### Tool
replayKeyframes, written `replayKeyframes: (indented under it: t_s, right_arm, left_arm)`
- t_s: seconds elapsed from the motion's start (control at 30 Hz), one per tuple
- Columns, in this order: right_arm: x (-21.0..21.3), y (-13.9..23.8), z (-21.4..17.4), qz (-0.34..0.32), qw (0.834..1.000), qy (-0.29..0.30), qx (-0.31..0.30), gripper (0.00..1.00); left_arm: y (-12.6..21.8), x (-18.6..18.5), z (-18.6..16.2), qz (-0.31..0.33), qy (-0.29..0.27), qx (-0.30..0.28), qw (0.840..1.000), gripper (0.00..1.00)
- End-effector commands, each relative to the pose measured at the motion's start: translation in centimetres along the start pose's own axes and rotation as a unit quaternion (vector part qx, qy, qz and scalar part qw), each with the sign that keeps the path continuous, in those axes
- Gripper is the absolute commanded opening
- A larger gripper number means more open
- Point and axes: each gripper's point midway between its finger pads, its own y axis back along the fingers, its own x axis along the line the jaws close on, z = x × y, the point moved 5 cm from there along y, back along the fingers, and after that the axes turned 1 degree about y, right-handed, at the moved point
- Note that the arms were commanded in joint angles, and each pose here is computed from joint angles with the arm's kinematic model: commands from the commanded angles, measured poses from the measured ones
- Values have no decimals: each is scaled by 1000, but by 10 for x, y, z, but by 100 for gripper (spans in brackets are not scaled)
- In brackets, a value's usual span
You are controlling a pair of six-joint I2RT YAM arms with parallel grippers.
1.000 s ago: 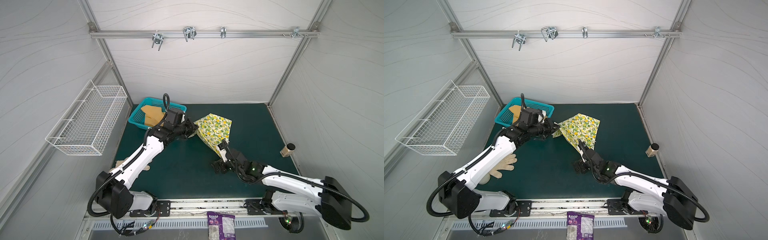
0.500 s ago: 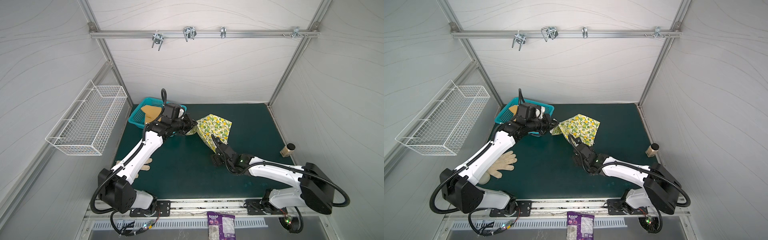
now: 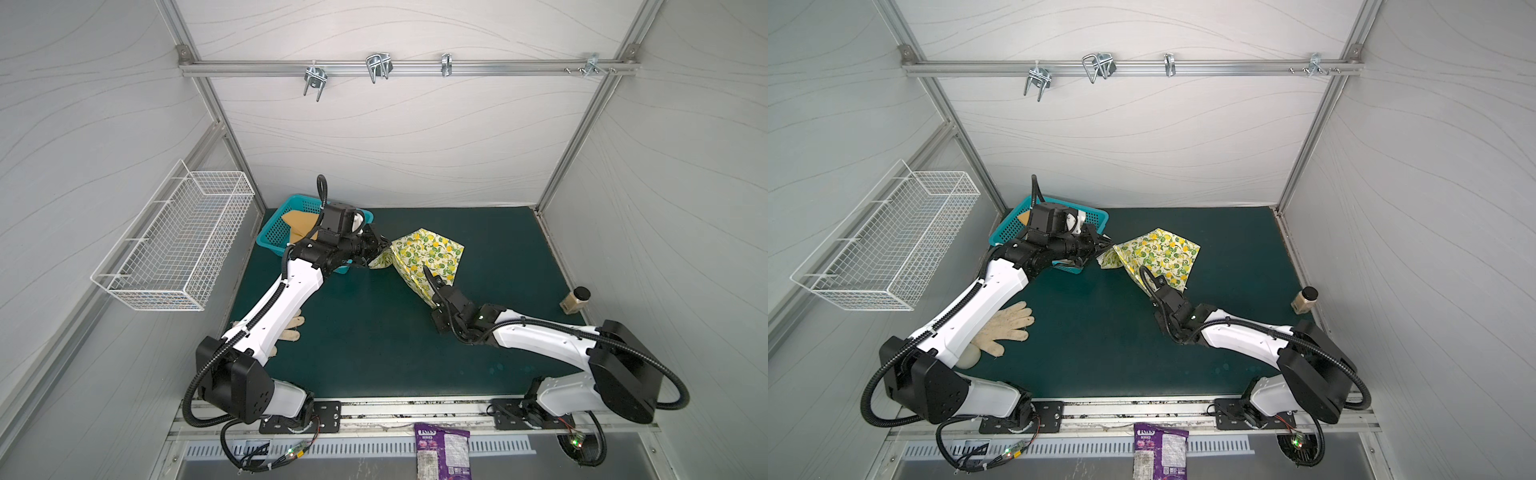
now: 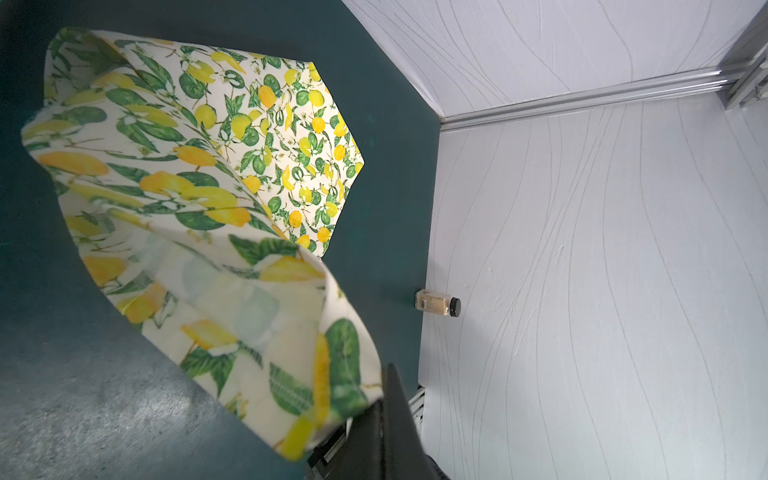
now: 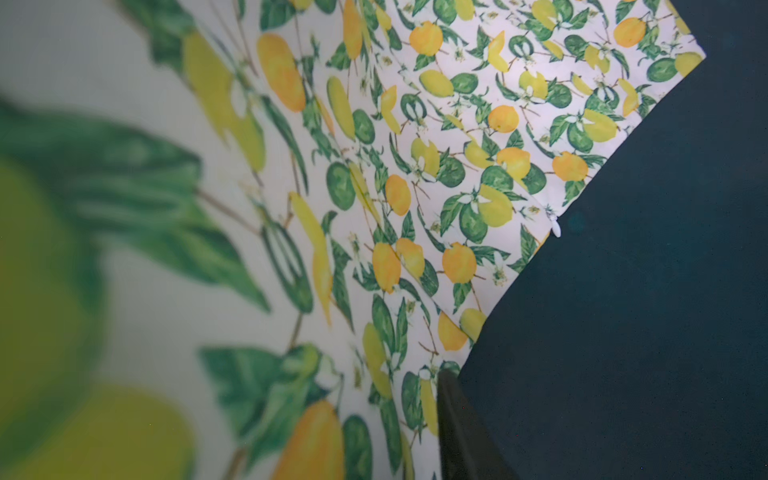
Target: Fold and stack the skirts
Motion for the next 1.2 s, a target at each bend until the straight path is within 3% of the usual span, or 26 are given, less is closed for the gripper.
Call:
replayKeyframes:
  t_s: [0.0, 0.13, 0.43, 0.9, 1.07, 1.17]
  right_arm:
    - [0, 6, 3, 7, 1000, -12, 6, 20]
    - [-1, 27, 10, 21, 1000, -23, -1, 12]
    - [-22, 100, 52, 45, 998, -41, -31, 8]
    - [-115, 185, 177, 2, 986, -117, -117, 8]
    - [-129, 210, 208, -14, 982, -114, -149, 8]
    - [-133, 221, 211, -26, 981, -108, -159, 9]
  left_arm:
    - [11, -20, 17, -33, -17, -21, 999, 0]
    - [14, -18, 25, -29, -15, -26, 999, 0]
    - [5, -35, 47, -40, -29, -9, 999, 0]
    - [7, -153, 109, -139, -106, -29, 984, 0]
    - [13, -173, 118, -173, -105, -44, 978, 0]
    - [19, -167, 111, -156, -122, -52, 979, 0]
